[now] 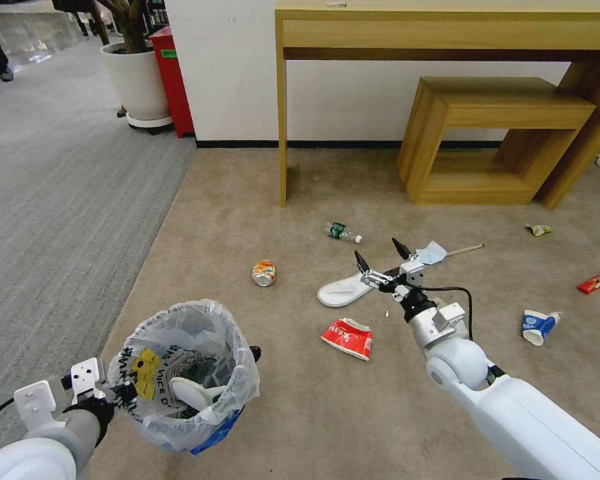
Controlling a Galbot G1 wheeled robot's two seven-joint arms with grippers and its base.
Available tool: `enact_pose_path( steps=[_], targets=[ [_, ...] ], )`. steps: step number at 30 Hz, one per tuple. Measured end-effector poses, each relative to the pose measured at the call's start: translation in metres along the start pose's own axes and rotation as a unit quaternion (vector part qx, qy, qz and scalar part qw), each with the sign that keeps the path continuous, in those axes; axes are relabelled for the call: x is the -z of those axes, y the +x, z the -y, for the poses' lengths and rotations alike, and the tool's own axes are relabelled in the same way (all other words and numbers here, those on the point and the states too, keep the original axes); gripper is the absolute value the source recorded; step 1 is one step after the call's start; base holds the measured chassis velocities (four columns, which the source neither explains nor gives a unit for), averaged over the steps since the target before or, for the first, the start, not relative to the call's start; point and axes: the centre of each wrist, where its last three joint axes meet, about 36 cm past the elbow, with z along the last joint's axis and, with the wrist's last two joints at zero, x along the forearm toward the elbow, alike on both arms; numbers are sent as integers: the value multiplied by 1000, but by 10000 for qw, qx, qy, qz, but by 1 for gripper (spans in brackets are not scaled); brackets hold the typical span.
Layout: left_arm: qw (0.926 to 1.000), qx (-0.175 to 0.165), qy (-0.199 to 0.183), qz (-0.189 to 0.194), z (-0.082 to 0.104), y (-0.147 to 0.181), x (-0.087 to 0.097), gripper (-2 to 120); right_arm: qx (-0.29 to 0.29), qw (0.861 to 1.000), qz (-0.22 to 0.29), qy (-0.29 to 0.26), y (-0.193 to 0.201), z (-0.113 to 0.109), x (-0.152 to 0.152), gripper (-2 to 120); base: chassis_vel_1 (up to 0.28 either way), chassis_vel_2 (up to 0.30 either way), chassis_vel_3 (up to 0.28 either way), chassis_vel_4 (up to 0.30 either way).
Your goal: Pick up the trash bin and place the garbage on the floor into it.
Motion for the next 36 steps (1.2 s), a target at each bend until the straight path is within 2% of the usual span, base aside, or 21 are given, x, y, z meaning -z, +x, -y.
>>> enact_pose_path(
  steps=[20, 36],
  targets=[
    [10000, 0, -12, 2, -1, -3, 1, 1, 9, 9998, -150, 108, -1, -2, 0, 100, -5, 4, 6, -5],
    [10000, -12, -22, 1, -1, -4, 2, 1, 4, 9998, -153, 98, -2, -4, -1, 100, -127, 140, 142, -131]
  ],
)
